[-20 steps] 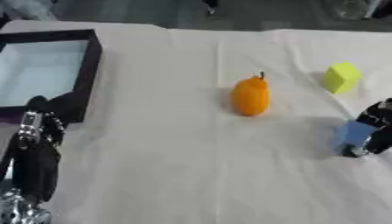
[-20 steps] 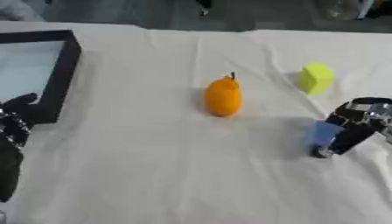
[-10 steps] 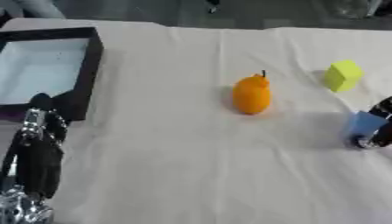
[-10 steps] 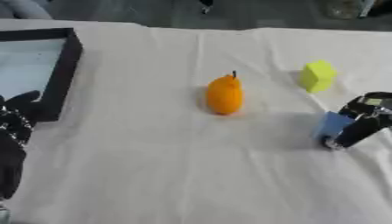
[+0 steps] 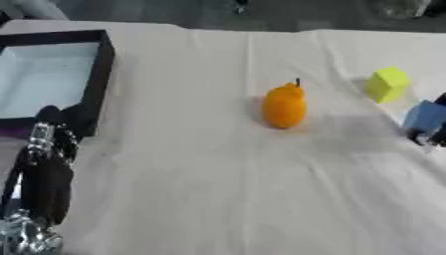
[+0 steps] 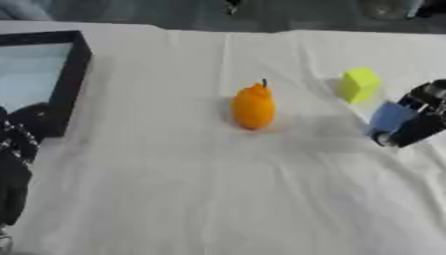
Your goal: Pick up the objects with one hand, pass them to the other hand, and then place them into the box on the other side of the table.
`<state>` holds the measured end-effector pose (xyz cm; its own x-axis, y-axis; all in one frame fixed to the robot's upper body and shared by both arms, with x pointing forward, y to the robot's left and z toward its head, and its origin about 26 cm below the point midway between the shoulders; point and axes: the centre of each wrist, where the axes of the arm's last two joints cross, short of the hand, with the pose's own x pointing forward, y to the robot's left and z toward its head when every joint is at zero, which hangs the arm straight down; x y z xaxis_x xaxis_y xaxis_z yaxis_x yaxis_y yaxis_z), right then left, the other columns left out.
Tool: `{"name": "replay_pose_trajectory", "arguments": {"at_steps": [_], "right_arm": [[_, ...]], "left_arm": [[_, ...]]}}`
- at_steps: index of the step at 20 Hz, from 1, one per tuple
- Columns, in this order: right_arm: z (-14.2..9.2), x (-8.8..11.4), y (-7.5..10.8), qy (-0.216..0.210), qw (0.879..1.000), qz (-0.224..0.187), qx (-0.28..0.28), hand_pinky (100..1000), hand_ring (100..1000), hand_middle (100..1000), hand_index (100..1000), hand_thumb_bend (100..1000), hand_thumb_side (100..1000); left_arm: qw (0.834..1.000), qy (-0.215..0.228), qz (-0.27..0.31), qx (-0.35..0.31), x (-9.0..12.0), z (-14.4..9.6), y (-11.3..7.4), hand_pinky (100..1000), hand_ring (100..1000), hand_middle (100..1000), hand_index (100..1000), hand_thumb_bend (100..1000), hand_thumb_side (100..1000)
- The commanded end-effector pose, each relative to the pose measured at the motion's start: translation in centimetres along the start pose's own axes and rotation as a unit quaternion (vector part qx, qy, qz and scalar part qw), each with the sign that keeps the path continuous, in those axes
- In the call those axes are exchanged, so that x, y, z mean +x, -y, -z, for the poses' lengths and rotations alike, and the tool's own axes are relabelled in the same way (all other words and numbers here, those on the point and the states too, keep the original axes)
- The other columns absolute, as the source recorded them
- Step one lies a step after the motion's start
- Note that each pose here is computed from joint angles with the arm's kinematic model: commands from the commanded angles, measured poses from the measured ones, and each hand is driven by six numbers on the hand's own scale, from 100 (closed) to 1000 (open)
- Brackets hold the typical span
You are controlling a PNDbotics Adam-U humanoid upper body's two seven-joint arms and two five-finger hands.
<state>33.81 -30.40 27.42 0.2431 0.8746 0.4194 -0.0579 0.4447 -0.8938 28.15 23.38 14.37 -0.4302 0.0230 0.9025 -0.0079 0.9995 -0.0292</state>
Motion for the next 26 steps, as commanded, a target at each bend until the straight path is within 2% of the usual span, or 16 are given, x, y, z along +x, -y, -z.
{"name": "replay_pose_trajectory", "arguments": {"at_steps": [1, 4, 10, 11, 12, 19, 26], "right_arm": [[-0.6, 2.0, 0.9, 0.032, 0.996, -0.001, -0.08, 788, 712, 570, 551, 173, 100], [-0.3, 4.3, 0.0, 0.058, 0.99, -0.001, -0.127, 783, 702, 565, 547, 156, 100], [0.1, 7.6, -1.1, 0.087, 0.981, 0.007, -0.175, 766, 677, 546, 530, 100, 100], [0.2, 8.1, -1.4, 0.09, 0.979, 0.01, -0.184, 762, 673, 542, 526, 100, 100], [0.3, 8.5, -1.6, 0.091, 0.977, 0.012, -0.191, 762, 673, 542, 526, 100, 100], [0.0, 10.9, -4.0, 0.114, 0.967, 0.042, -0.225, 733, 656, 531, 515, 100, 100], [-1.6, 13.0, -5.8, 0.153, 0.955, 0.078, -0.242, 725, 643, 521, 505, 100, 100]], "left_arm": [[1.0, 0.014, 0.014, -0.003, 0.7, 0.1, -0.7, 1000, 819, 821, 775, 130, 838], [1.0, 0.02, 0.021, -0.007, 0.9, 0.2, -1.1, 1000, 819, 821, 775, 113, 819], [0.999, 0.03, 0.043, -0.013, 1.2, 0.3, -2.1, 1000, 820, 822, 776, 100, 786], [0.998, 0.031, 0.047, -0.014, 1.2, 0.3, -2.3, 1000, 820, 823, 776, 102, 861], [0.998, 0.032, 0.051, -0.015, 1.3, 0.3, -2.5, 1000, 820, 823, 776, 100, 781], [0.996, 0.037, 0.077, -0.033, 1.8, 0.6, -3.8, 1000, 822, 824, 778, 100, 748], [0.992, 0.036, 0.105, -0.058, 2.4, 0.8, -4.9, 1000, 822, 824, 778, 100, 737]]}}
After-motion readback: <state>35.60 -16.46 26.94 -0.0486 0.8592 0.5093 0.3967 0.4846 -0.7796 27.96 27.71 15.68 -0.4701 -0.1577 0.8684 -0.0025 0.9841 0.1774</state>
